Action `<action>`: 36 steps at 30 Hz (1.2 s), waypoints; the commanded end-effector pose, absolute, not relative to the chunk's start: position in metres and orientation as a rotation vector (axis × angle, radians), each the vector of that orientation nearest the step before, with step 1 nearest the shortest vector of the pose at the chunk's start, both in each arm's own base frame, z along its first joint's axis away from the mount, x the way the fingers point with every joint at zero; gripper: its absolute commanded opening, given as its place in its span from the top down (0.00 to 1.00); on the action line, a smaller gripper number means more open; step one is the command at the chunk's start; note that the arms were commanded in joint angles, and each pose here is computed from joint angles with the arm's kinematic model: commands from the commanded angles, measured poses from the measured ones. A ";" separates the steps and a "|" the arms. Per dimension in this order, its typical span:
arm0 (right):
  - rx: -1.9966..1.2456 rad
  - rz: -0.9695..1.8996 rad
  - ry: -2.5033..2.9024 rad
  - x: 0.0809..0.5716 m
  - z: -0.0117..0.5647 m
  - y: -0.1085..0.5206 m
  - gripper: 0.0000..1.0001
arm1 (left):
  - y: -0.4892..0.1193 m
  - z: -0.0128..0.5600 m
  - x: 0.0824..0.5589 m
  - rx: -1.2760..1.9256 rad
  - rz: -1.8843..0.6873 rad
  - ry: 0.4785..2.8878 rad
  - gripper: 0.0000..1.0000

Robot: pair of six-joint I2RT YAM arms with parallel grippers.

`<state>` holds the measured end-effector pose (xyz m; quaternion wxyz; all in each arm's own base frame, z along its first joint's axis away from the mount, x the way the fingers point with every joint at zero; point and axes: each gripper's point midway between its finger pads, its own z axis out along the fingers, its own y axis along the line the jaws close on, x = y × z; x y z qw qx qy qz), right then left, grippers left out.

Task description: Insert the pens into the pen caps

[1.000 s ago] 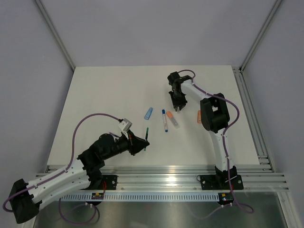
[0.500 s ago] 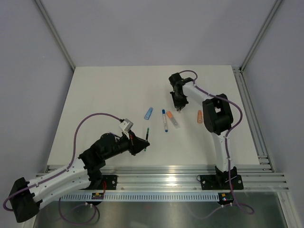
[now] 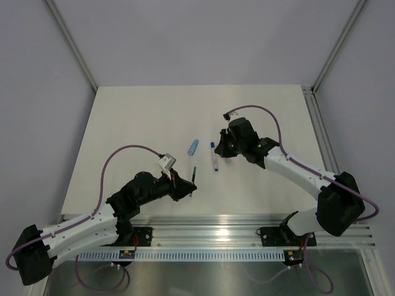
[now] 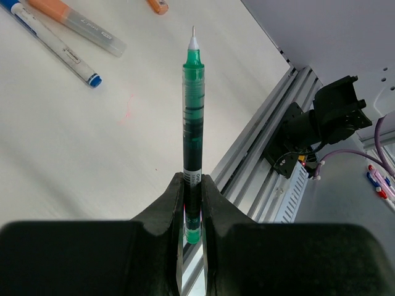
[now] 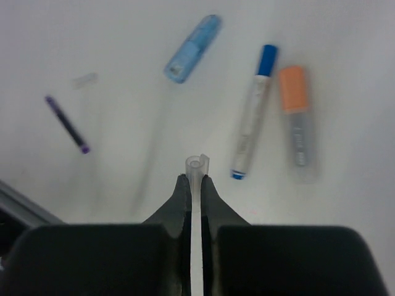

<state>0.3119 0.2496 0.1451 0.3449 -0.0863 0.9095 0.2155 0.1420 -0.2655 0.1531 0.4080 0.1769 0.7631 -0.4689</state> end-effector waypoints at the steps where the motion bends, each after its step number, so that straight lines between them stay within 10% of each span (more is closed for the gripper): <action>1: -0.138 0.888 2.228 0.271 0.167 0.295 1.00 | -0.269 0.165 0.138 0.441 -1.246 1.853 1.00; 36: 0.041 1.188 1.902 0.213 0.195 0.321 1.00 | -0.274 0.128 0.113 0.407 -1.346 1.999 1.00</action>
